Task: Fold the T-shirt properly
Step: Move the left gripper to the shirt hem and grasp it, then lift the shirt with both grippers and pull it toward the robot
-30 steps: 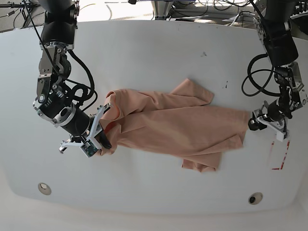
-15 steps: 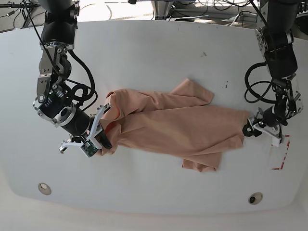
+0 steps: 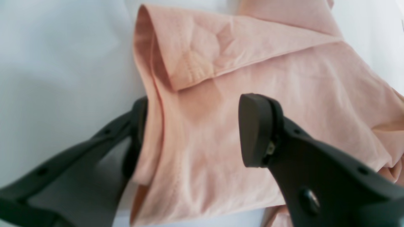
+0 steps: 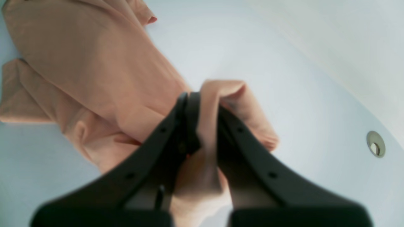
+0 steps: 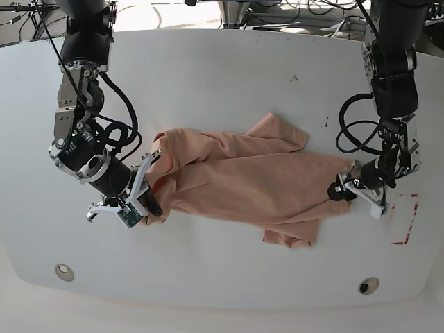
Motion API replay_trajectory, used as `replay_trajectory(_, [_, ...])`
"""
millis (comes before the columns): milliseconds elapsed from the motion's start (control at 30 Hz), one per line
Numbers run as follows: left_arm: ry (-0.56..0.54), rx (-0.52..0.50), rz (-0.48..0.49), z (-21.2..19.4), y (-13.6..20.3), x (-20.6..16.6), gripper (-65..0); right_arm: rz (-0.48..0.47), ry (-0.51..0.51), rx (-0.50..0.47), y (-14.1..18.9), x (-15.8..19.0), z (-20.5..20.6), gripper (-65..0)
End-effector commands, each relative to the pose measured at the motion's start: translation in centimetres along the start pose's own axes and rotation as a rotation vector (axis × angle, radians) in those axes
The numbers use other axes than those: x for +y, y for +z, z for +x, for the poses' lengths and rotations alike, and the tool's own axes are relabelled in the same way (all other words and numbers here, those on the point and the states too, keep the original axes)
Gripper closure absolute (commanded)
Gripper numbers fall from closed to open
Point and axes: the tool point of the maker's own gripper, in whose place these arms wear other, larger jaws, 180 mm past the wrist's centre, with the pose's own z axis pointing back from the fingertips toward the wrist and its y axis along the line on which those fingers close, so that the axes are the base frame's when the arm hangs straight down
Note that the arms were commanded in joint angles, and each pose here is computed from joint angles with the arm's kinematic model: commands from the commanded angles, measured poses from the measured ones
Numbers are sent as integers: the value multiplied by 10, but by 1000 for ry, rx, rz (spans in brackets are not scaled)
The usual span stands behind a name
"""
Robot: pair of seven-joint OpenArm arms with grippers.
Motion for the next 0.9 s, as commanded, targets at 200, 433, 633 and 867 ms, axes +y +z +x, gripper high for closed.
replay_trajectory(200, [-16,46,26,-3,4,6,-54,-21,18,-64,4,-8,20,-2])
replay_trajectory(433, [-54,5,21,11,10,0,0,-24,15,-64,4,-8,20,-2])
replay_trajectory(633, [-169,-58,9,28,29,-20,0,-25,11,-61,3,-9,19,-2])
replay_trajectory(867, [-313,-146,-7,59,64,-55,0,-43,-24,-34,1,-21,8,-2])
